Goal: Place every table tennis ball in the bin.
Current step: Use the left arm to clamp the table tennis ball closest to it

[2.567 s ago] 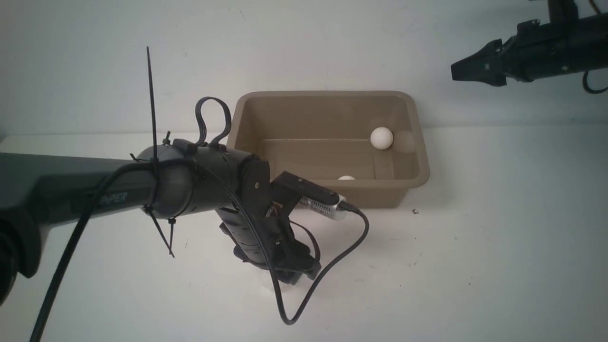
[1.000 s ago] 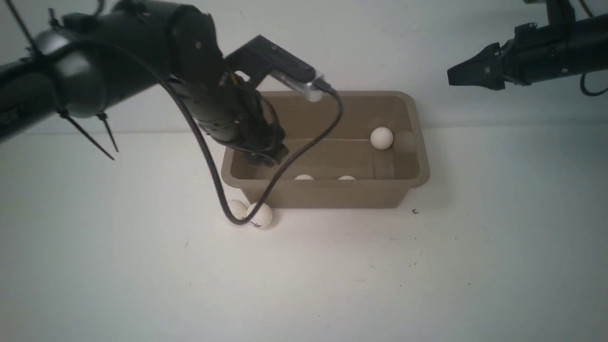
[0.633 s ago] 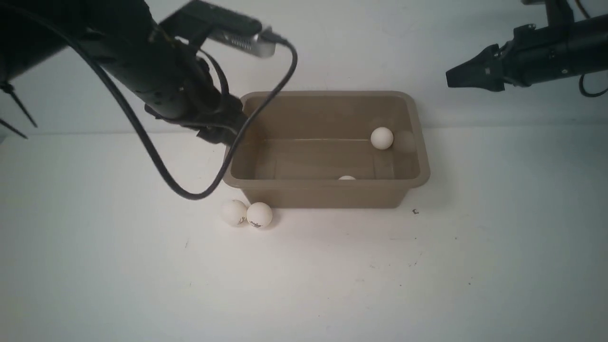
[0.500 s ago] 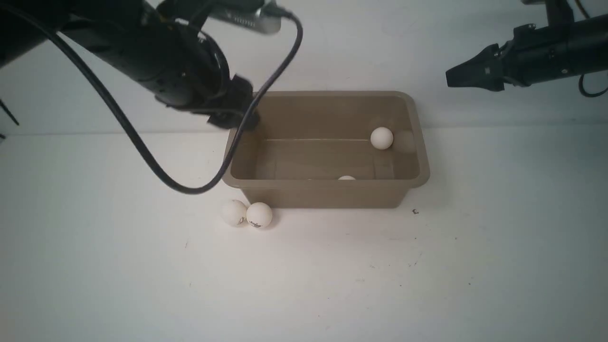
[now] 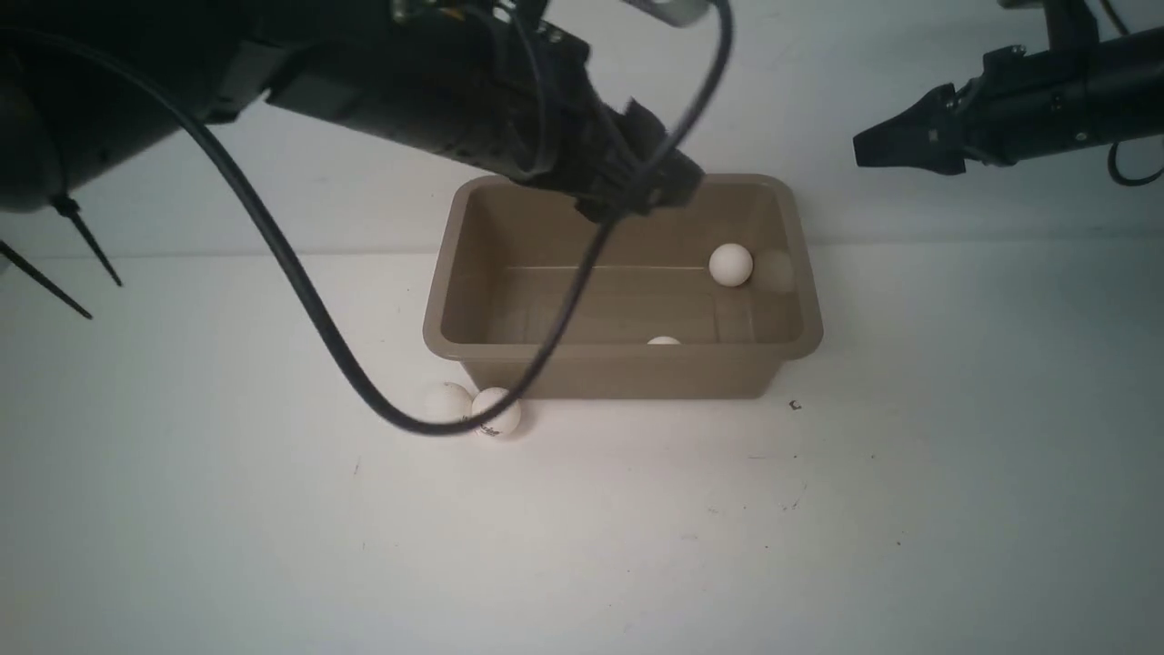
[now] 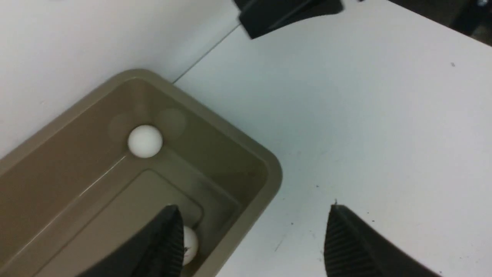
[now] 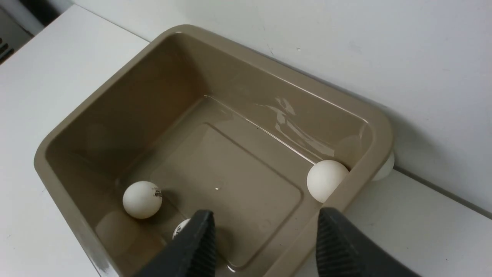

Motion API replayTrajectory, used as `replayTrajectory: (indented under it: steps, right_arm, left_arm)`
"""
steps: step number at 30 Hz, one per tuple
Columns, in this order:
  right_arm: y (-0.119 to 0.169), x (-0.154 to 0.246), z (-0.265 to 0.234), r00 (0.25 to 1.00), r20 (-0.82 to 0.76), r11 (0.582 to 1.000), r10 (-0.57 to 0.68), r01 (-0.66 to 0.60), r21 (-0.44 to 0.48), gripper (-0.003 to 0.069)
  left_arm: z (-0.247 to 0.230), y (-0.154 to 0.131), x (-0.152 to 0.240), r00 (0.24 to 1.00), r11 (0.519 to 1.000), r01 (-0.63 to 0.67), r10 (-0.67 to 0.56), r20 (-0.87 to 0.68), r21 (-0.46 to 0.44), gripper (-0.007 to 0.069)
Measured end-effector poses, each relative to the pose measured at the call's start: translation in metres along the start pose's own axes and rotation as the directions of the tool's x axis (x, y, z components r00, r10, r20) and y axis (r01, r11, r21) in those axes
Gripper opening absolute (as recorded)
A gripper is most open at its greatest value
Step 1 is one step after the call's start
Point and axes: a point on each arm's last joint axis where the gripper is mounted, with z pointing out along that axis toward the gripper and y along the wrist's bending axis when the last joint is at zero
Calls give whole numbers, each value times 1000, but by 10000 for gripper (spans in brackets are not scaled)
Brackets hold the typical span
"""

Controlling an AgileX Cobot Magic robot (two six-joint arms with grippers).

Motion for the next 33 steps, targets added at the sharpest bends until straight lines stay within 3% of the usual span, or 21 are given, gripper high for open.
replayTrajectory:
  steps: [8,14,22,26,33]
  right_arm:
    - [-1,0,0,1000,3,1000,0,0,8,333]
    - [-1,0,0,1000,4,1000,-1,0,12,333]
    - [-1,-1,0,1000,6,1000,-1,1,16,333]
    - [-2,-1,0,1000,7,1000,-1,1,17,333]
    - [-2,-1,0,1000,10,1000,-3,3,25,333]
  left_arm:
    - [7,-21,6,993,993,-74,82,-84,95,356]
    - [-1,0,25,960,999,-38,35,-277,-3,309]
    - [-14,17,45,886,997,-40,6,-463,-63,309]
    - [-24,19,46,873,996,-42,-3,-487,-81,309]
    - [-82,1,21,924,987,-68,8,-381,-144,300]
